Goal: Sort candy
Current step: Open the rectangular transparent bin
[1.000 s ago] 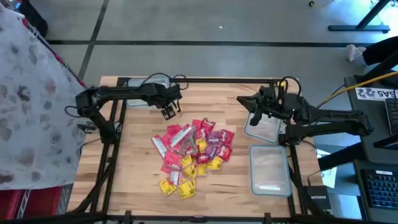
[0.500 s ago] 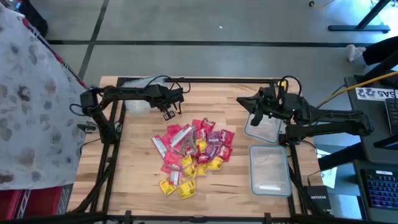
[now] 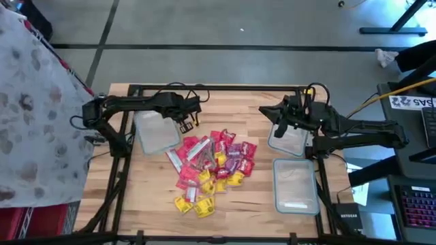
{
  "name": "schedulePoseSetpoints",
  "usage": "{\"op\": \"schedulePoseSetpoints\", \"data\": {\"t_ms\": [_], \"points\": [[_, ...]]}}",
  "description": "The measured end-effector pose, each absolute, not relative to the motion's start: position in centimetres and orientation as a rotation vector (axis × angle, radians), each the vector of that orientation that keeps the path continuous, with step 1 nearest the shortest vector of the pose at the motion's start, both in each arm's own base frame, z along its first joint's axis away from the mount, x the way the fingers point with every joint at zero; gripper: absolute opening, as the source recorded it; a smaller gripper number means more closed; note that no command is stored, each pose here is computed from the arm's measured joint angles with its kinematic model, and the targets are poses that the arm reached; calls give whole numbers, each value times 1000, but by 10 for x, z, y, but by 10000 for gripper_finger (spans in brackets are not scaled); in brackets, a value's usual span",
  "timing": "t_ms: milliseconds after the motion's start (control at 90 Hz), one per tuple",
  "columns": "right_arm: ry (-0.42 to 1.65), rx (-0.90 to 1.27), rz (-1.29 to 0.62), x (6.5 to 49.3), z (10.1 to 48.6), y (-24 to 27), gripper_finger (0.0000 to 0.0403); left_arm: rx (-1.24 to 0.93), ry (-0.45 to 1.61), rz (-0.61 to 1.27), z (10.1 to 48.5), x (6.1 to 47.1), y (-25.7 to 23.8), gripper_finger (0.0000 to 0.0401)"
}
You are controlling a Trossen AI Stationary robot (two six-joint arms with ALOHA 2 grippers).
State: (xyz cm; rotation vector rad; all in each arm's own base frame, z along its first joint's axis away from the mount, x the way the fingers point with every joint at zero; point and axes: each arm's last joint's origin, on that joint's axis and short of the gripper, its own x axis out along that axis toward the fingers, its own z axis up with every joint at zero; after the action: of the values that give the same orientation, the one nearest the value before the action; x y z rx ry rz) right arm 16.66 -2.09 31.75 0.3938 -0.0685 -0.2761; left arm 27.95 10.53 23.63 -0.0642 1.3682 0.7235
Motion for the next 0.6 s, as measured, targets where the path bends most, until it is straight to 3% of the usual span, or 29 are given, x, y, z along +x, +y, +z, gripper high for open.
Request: {"op": "schedulePoseSetpoints", "data": {"t_ms": [167, 300, 456, 600], "points": [[-68, 394, -276, 167, 317, -21, 1, -125, 1393, 643, 243, 279, 103, 1], [-68, 394, -276, 167, 317, -21, 1, -305, 1394, 435, 247, 279, 90, 8], [-68, 394, -276, 167, 317, -21, 1, -487, 1383, 176, 251, 284, 62, 58], [-68, 394, -277, 167, 317, -21, 1, -515, 1425, 155, 251, 286, 37, 122]]}}
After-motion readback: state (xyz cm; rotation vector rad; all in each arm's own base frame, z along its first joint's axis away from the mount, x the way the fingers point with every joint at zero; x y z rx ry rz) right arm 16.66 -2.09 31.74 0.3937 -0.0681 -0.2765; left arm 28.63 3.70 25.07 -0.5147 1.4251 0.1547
